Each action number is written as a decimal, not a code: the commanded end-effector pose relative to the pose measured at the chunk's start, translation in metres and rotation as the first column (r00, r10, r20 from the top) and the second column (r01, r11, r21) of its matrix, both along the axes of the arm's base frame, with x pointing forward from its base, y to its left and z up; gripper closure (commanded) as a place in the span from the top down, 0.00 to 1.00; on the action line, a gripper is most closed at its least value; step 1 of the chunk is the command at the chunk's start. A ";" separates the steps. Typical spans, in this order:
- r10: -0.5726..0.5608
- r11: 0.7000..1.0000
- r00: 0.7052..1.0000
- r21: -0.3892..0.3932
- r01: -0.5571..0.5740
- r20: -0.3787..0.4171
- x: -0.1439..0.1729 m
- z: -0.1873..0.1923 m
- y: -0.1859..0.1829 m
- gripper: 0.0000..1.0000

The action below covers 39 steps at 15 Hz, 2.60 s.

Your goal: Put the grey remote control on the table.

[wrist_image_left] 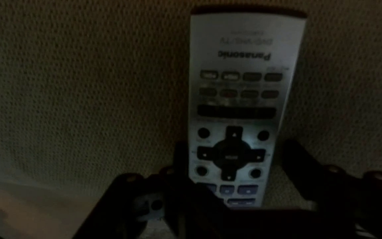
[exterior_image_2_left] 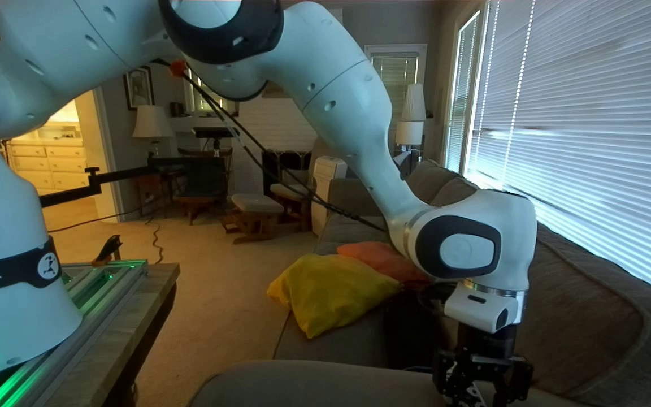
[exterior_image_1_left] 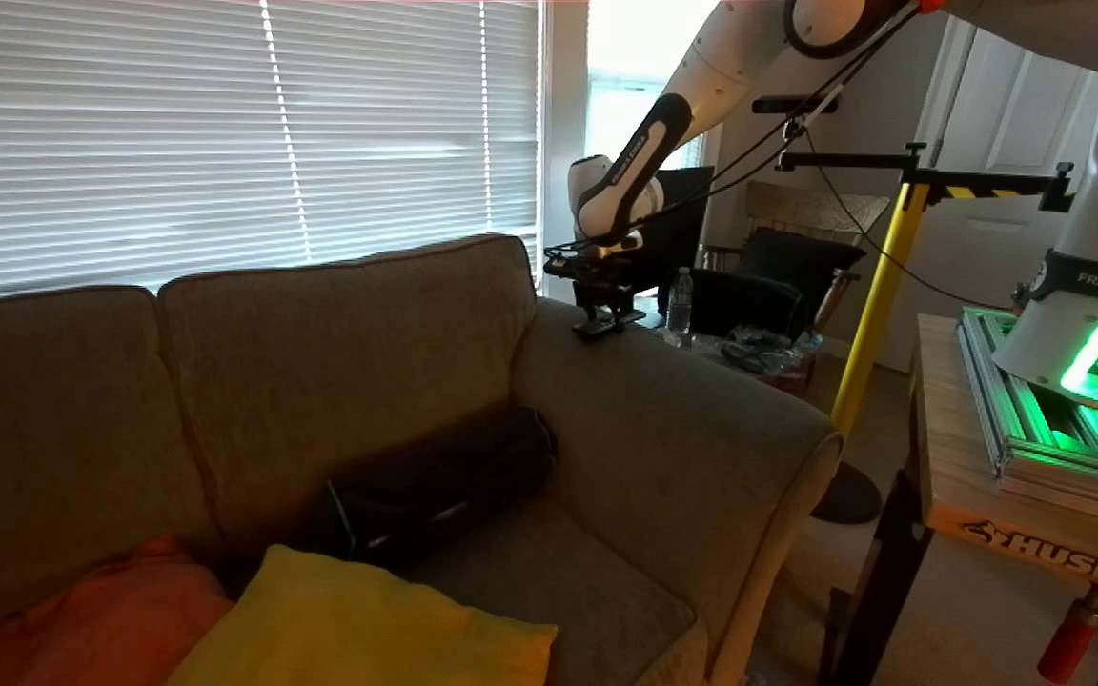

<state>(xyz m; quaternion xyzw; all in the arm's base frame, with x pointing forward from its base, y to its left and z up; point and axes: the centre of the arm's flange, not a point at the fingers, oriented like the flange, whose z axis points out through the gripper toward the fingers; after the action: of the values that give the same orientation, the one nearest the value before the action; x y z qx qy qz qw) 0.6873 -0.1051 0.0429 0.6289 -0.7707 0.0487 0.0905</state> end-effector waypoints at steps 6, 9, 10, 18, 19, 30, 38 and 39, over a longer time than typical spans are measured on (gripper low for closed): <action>0.019 1.000 1.000 -0.013 -0.019 0.005 0.002 0.021 -0.004 0.33; 0.082 0.997 0.996 0.000 -0.082 0.017 -0.010 0.065 -0.014 0.33; 0.121 0.993 0.993 0.004 -0.121 0.018 -0.016 0.083 -0.019 0.33; 0.522 0.852 0.847 0.020 -0.523 -0.097 -0.076 0.182 -0.072 0.33; 0.563 0.826 0.818 0.032 -0.563 -0.116 -0.081 0.188 -0.080 0.33; 0.724 0.688 0.667 0.116 -0.716 -0.178 -0.082 0.176 -0.105 0.58; 0.845 0.500 0.474 0.050 -0.865 -0.250 -0.054 0.099 -0.120 0.33; 0.870 0.453 0.427 0.054 -0.890 -0.246 -0.047 0.081 -0.128 0.33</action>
<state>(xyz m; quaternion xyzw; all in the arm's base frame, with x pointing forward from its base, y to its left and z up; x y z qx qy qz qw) 0.6133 -0.2114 0.1687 0.9132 -0.3757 0.0256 0.1557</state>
